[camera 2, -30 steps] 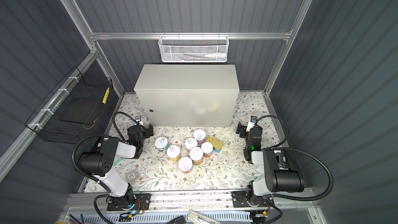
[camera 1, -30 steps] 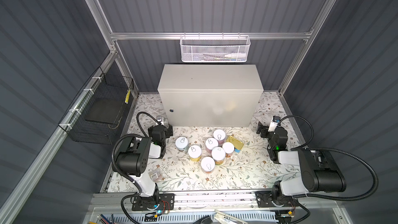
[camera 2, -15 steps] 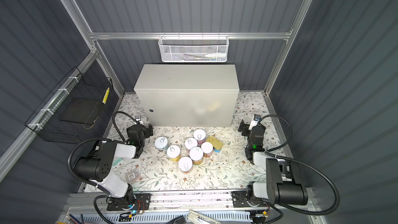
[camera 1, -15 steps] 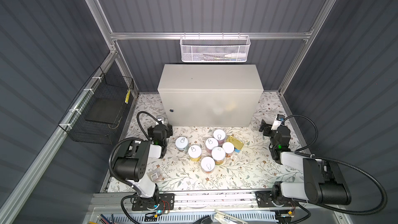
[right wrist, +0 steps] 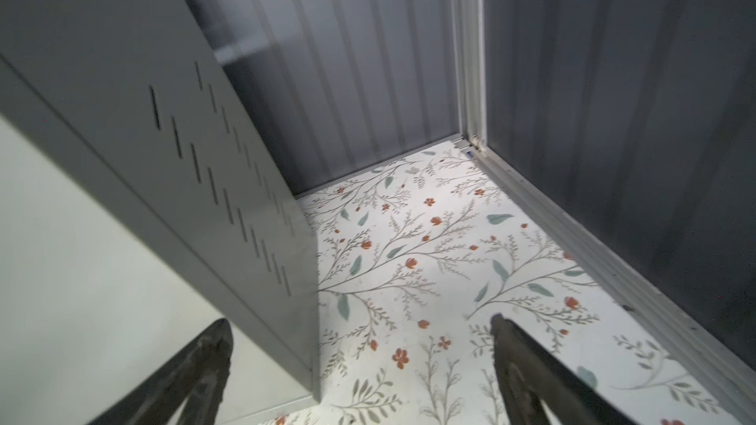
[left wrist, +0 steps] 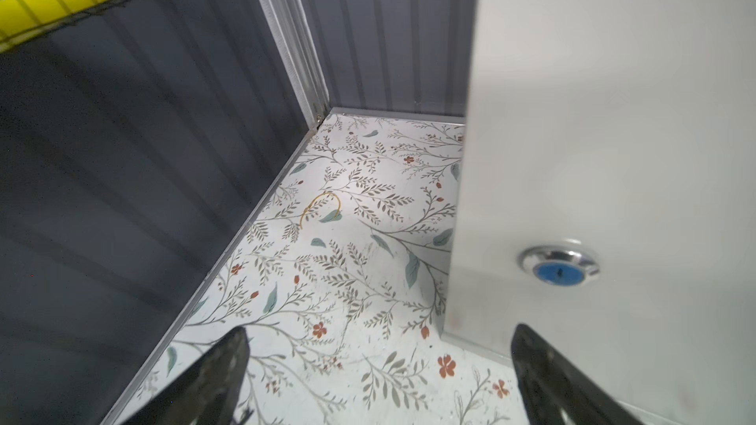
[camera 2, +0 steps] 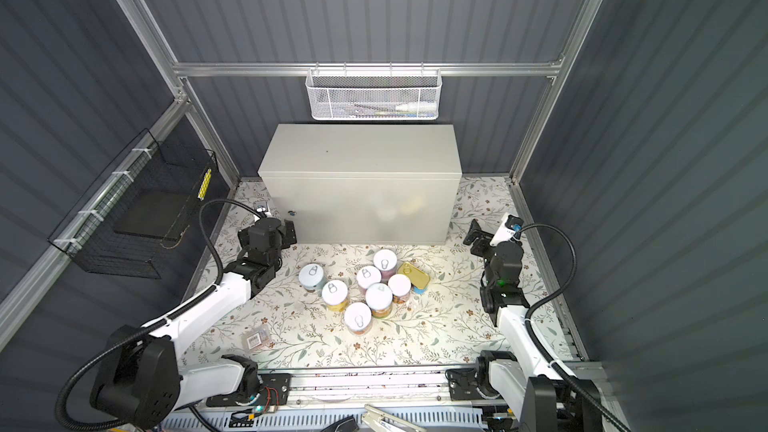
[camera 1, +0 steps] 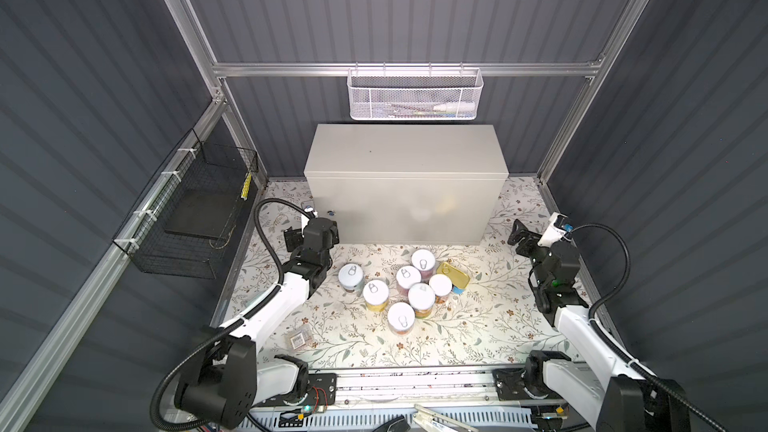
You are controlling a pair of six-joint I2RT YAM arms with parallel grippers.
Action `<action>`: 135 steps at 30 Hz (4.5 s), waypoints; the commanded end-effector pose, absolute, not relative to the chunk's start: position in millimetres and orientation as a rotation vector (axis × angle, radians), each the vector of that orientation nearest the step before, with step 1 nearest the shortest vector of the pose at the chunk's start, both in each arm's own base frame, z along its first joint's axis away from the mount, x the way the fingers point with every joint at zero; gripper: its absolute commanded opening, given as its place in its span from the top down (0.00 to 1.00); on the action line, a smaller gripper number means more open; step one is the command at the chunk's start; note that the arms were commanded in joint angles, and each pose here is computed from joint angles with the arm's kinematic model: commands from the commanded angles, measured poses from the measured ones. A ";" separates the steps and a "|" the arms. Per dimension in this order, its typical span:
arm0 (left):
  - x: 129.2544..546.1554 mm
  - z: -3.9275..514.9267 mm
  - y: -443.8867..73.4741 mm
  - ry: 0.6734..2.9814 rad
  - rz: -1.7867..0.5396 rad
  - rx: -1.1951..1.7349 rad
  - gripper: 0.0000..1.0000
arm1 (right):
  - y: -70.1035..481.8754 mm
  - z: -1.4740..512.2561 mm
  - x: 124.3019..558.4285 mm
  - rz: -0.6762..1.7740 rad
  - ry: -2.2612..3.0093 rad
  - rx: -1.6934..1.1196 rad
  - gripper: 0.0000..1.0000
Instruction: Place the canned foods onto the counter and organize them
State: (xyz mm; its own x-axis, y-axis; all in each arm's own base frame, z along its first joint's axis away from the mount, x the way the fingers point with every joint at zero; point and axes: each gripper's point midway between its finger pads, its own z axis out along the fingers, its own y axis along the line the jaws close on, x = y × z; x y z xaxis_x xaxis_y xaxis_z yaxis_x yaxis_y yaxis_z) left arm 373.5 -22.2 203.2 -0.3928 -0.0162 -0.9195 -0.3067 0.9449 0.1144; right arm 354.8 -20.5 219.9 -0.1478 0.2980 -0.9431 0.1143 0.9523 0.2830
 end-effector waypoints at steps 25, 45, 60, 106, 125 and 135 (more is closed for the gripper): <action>318.4 148.3 -92.4 2.283 0.033 -0.012 0.00 | 222.8 134.9 191.2 0.413 2.468 -0.427 0.01; 313.0 136.6 -98.9 2.254 -0.008 0.025 0.00 | 289.1 100.3 193.8 0.294 2.578 -0.459 0.09; 314.1 127.9 -103.9 2.283 -0.021 0.044 0.00 | 287.7 88.3 211.9 0.211 2.589 -0.396 0.21; 313.0 121.4 -147.5 2.234 -0.303 0.186 0.00 | 282.9 112.8 237.9 0.286 2.546 -0.323 0.38; 282.8 158.5 -187.6 2.094 -0.518 0.388 0.00 | 241.2 172.3 248.4 0.369 2.454 -0.285 0.39; 227.5 157.4 -246.4 2.052 -0.621 0.721 0.00 | 223.0 174.1 240.3 0.442 2.462 -0.252 0.39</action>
